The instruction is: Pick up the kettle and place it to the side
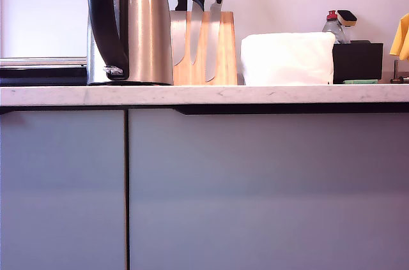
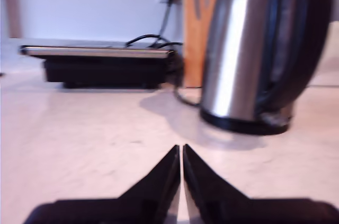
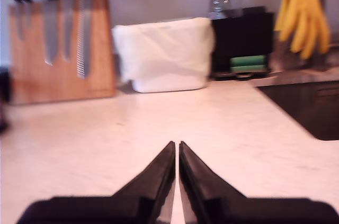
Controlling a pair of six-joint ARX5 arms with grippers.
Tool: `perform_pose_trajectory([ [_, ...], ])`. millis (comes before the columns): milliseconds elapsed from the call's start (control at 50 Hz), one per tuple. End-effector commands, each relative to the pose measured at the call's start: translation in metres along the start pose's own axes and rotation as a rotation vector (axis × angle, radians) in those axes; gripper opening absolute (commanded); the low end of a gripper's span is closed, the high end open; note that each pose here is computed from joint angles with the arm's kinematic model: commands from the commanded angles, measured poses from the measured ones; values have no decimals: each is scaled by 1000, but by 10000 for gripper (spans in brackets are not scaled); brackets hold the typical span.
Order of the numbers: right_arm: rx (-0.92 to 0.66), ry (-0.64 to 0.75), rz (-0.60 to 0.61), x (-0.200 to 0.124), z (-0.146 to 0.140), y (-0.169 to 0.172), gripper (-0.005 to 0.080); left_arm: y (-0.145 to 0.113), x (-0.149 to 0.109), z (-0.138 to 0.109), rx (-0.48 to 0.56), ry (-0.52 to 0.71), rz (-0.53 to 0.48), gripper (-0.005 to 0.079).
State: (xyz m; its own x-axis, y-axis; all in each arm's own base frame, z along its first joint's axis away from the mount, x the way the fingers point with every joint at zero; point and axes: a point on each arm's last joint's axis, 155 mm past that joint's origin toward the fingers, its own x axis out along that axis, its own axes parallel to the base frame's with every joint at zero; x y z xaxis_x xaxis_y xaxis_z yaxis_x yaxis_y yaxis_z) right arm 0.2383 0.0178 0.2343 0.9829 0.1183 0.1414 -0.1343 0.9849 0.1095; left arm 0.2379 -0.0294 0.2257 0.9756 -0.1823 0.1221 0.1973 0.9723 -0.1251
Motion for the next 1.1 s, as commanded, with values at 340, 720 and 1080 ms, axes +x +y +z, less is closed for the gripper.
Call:
perform_pose_trajectory([
  [340, 153, 35, 590, -46, 77, 116, 74, -107, -33, 43, -60, 76, -554, 43],
  [720, 132, 115, 749, -41, 85, 138, 481, -131, -35, 51, 23, 127, -731, 639],
  [1080, 173, 263, 959, -14, 61, 172, 481, -122, 5, 28, 43, 225, -780, 638],
])
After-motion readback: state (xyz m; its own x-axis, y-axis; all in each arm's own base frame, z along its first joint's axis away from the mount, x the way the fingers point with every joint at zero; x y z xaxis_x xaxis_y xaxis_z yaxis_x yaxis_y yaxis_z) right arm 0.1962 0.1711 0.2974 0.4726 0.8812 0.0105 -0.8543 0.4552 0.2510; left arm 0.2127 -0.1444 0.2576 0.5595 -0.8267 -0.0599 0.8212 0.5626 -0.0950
